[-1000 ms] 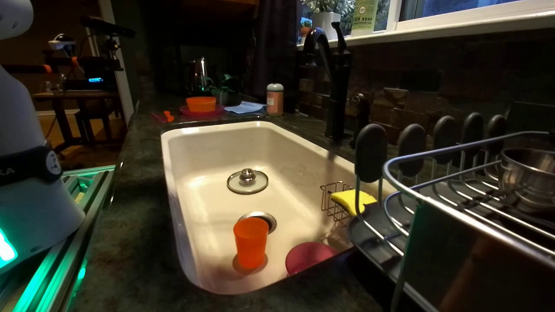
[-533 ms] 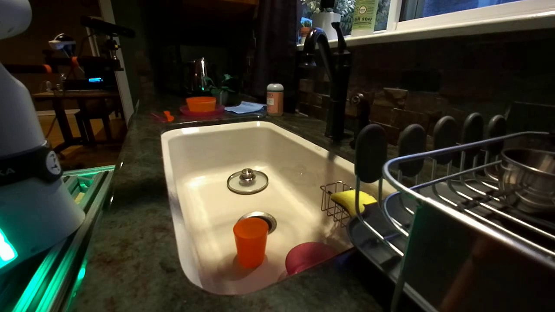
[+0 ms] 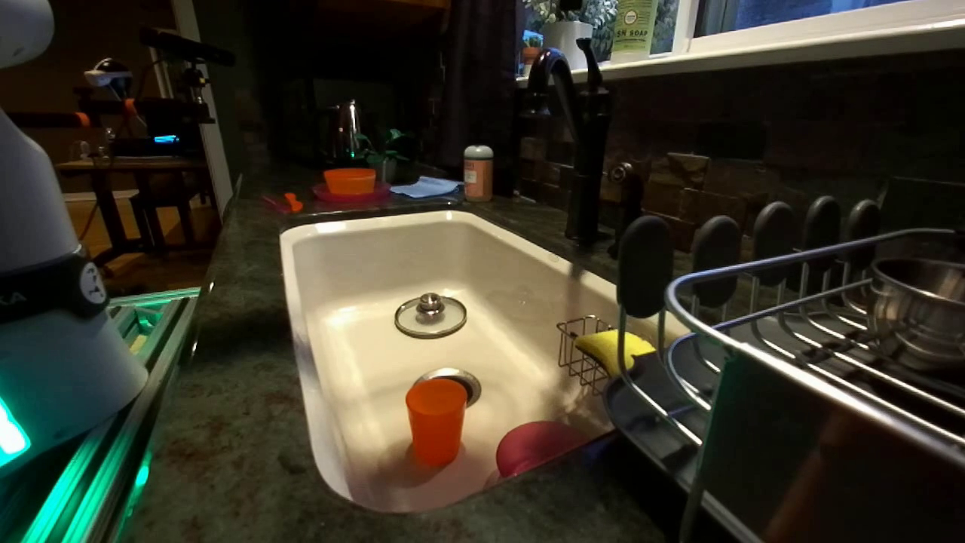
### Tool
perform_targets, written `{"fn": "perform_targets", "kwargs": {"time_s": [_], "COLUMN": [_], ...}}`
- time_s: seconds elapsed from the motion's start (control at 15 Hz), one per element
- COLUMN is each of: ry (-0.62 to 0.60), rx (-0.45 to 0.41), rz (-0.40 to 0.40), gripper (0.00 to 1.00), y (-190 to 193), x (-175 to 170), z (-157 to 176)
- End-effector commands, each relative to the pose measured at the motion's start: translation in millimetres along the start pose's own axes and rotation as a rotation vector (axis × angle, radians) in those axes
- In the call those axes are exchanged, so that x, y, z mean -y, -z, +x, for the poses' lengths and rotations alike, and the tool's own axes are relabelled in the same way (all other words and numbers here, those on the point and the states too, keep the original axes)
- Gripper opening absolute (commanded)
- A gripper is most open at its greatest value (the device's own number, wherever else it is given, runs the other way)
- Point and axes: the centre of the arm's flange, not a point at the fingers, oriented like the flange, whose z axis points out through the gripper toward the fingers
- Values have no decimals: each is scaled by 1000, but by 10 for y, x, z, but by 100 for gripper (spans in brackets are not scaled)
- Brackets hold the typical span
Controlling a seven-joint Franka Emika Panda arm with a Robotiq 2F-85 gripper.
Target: Open the tap, then fill the orange cup with a little water
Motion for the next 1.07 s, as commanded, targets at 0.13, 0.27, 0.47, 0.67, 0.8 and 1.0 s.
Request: {"fn": "perform_targets", "kwargs": {"time_s": [0.13, 0.27, 0.47, 0.67, 0.8, 1.0], "ry": [64, 58, 71, 91, 98, 107], "rx": [-50, -50, -53, -51, -48, -50], "rz": [98, 125, 159, 202, 231, 277], "gripper": [100, 100, 100, 100, 100, 100], "y": [-226, -297, -397, -466, -515, -580], "x": [198, 220, 214, 218, 218, 203], "z": [113, 143, 199, 245, 274, 311]}}
